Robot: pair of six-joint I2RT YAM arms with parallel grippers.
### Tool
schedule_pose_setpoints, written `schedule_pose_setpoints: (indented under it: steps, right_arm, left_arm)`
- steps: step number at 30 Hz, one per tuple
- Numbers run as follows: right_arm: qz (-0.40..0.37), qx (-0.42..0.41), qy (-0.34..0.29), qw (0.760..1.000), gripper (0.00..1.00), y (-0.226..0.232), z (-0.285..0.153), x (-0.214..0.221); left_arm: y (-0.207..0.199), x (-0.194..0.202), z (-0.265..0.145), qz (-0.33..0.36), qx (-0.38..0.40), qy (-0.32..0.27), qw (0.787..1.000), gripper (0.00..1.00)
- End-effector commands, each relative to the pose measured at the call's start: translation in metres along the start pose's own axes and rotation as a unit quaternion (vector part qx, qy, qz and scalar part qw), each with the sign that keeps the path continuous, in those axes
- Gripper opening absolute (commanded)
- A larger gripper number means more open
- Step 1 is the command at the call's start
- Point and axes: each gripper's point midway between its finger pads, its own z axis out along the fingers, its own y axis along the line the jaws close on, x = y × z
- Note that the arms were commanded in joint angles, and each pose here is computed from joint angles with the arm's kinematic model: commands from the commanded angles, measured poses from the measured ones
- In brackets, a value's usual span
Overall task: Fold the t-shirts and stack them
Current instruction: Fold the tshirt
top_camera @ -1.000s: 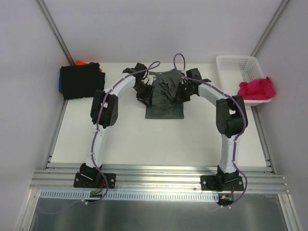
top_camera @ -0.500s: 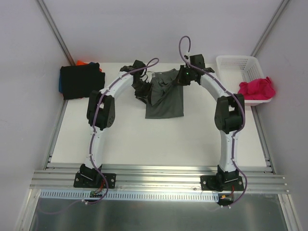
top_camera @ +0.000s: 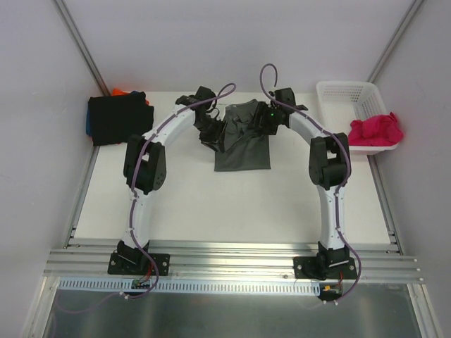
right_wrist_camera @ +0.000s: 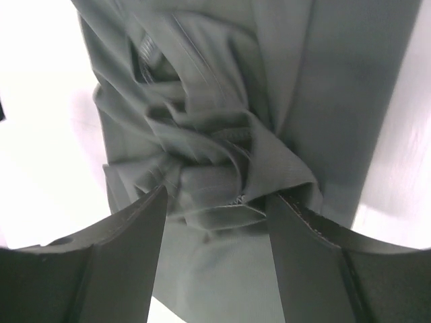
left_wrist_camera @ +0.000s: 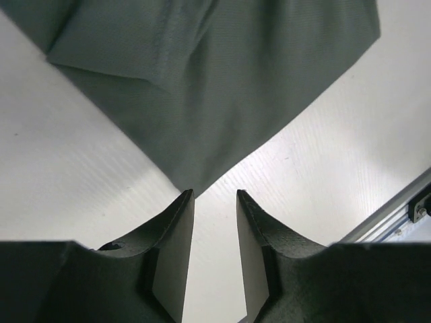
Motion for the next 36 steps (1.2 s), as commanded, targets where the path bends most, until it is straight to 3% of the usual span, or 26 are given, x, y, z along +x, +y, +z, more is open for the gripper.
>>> schedule_pose_setpoints:
  steps: [1,8,17,30,34,36]
  right_arm:
    - [-0.001,-0.033,-0.048,0.998,0.63,0.037,-0.056,-0.027]
    - [0.021,-0.054,-0.044,0.997,0.63,0.051,-0.090,-0.012]
    - [0.049,-0.059,-0.011,0.997,0.62,0.049,-0.102,0.022]
    - [0.059,-0.052,0.038,0.996,0.60,0.038,-0.080,0.057]
    - [0.050,-0.046,0.056,0.996,0.60,0.038,-0.071,0.071]
    - [0.049,-0.046,0.063,0.996,0.60,0.039,-0.068,0.076]
  left_arm:
    - [-0.038,-0.014,-0.014,0.040,0.052,-0.020,0.998,0.31]
    - [-0.027,-0.029,0.031,0.033,0.075,-0.006,0.997,0.21]
    - [-0.017,-0.034,0.053,0.020,0.081,-0.003,0.996,0.21]
    - [0.008,-0.037,0.028,0.007,0.046,-0.021,0.999,0.50]
    - [0.015,-0.045,0.018,0.010,0.031,-0.037,0.999,0.66]
    - [0.017,-0.048,0.014,0.012,0.025,-0.041,0.999,0.66]
